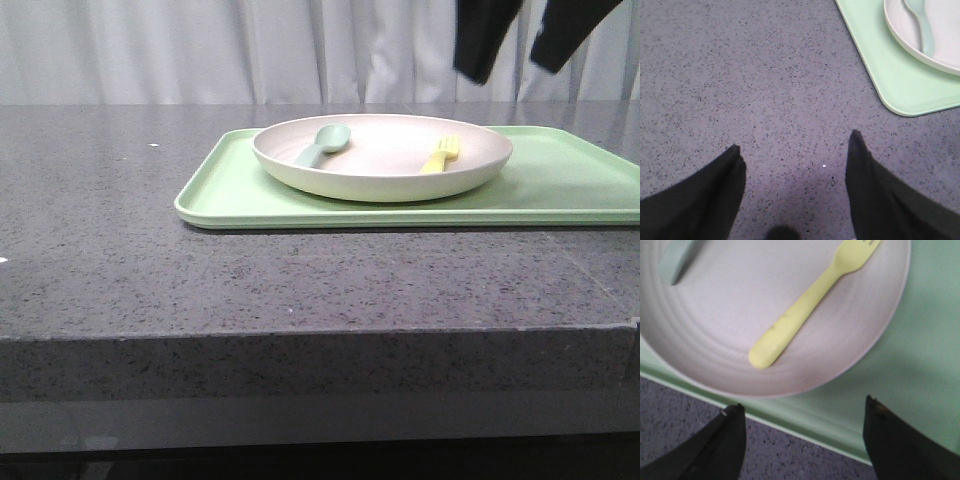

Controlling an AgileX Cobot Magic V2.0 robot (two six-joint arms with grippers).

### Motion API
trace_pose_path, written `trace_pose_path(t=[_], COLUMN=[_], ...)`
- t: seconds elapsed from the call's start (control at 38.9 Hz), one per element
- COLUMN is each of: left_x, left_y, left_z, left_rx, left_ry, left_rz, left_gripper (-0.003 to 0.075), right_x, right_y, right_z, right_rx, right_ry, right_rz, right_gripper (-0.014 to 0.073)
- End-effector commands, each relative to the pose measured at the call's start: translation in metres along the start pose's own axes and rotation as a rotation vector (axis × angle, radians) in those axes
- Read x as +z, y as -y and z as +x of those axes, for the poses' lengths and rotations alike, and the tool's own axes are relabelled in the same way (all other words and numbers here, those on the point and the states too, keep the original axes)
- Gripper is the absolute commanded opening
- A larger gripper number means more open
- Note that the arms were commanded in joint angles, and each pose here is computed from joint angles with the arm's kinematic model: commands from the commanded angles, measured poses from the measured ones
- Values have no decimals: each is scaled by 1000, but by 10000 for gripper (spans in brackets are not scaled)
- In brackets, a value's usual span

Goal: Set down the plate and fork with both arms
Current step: 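Move the right gripper down over the yellow fork on the plate, then close the right gripper on the yellow fork handle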

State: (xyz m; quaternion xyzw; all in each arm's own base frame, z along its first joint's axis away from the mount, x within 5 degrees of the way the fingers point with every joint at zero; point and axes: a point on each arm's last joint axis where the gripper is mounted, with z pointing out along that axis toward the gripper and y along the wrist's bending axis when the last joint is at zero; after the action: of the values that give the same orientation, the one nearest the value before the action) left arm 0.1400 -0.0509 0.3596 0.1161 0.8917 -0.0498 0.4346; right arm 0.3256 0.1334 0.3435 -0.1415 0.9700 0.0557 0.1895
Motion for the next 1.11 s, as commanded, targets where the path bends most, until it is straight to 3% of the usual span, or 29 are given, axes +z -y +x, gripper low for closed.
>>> trace_pose_path(t=[0.0,0.46,1.08], left_x=[-5,-1,-1], left_y=[1,2,2], left_z=[-12,-13,-13], left_rx=[10,12,12], left_ry=[90,88,88], left_rz=[13,15,15], left_gripper=[431,431,431], right_x=[-9,39,68], right_y=[-1,3,6], right_z=[-16,-54,-61], right_rx=[30,105,117], right_ry=[59,0,-58], right_rz=[5,18,25], right_gripper=[525,525,525])
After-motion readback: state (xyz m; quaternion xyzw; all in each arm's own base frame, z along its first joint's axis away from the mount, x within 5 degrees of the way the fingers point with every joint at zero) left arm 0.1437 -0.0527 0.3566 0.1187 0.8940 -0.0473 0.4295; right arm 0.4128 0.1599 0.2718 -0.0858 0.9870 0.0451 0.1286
